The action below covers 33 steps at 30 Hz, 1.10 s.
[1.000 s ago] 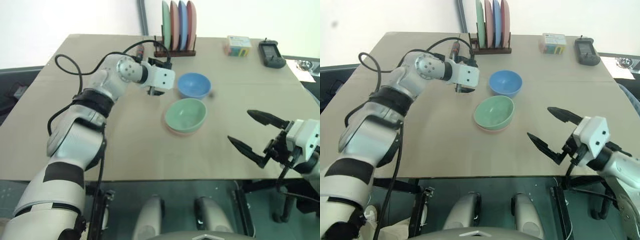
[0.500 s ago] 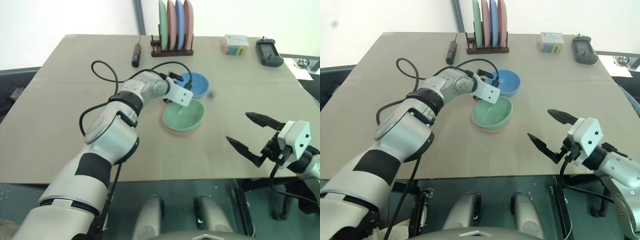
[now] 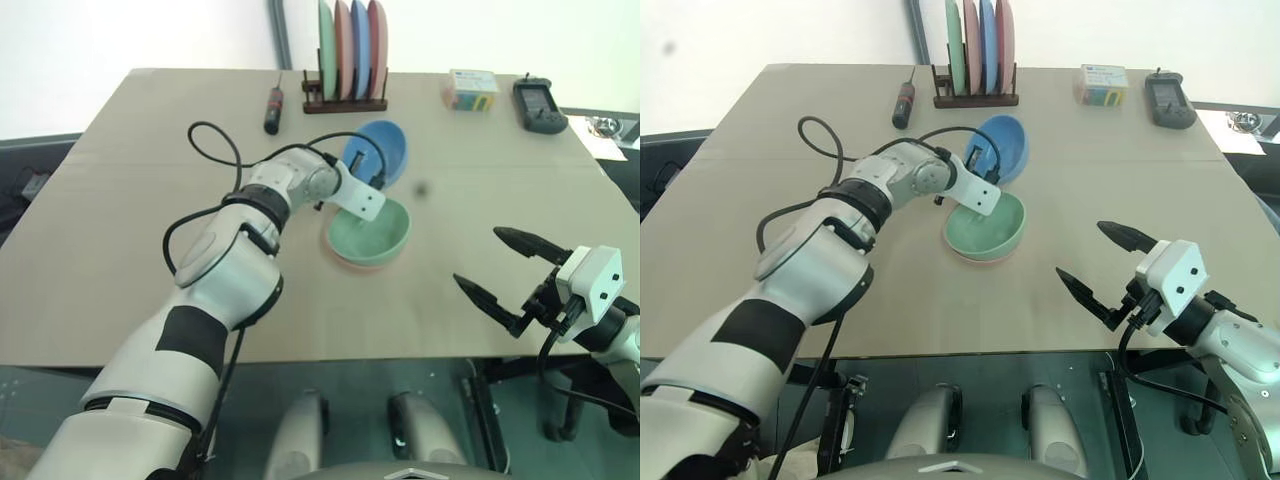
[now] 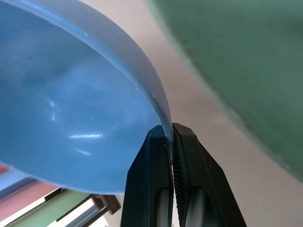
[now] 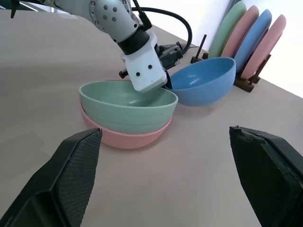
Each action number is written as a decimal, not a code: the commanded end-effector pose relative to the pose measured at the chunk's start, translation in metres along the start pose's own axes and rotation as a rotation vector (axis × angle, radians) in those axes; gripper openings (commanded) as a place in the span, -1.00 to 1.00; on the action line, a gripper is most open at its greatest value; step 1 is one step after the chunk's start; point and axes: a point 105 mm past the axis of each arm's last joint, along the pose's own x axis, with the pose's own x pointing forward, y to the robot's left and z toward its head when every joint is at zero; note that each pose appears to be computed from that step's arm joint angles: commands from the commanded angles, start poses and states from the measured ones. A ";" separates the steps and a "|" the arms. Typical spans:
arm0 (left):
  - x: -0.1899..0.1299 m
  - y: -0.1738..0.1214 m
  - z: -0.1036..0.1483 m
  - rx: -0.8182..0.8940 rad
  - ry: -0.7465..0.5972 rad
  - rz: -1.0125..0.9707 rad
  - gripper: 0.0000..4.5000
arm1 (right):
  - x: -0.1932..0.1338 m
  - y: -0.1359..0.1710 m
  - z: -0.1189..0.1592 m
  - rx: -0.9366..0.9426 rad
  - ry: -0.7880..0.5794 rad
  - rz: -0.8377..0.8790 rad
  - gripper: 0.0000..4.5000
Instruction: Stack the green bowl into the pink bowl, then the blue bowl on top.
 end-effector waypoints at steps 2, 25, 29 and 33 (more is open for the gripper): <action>-0.041 0.033 0.004 -0.031 -0.184 0.053 -0.95 | -0.009 -0.001 0.013 -0.070 -0.036 -0.001 1.00; -0.126 -0.024 0.046 -0.139 -0.575 -0.113 0.14 | -0.027 -0.002 0.011 -0.050 0.011 0.024 1.00; -0.147 -0.014 0.050 -0.375 -0.706 0.077 0.14 | -0.023 -0.002 0.006 -0.018 0.026 0.056 1.00; -0.163 -0.034 0.045 -0.646 -0.704 0.154 0.14 | -0.015 -0.008 -0.002 -0.004 0.062 0.079 1.00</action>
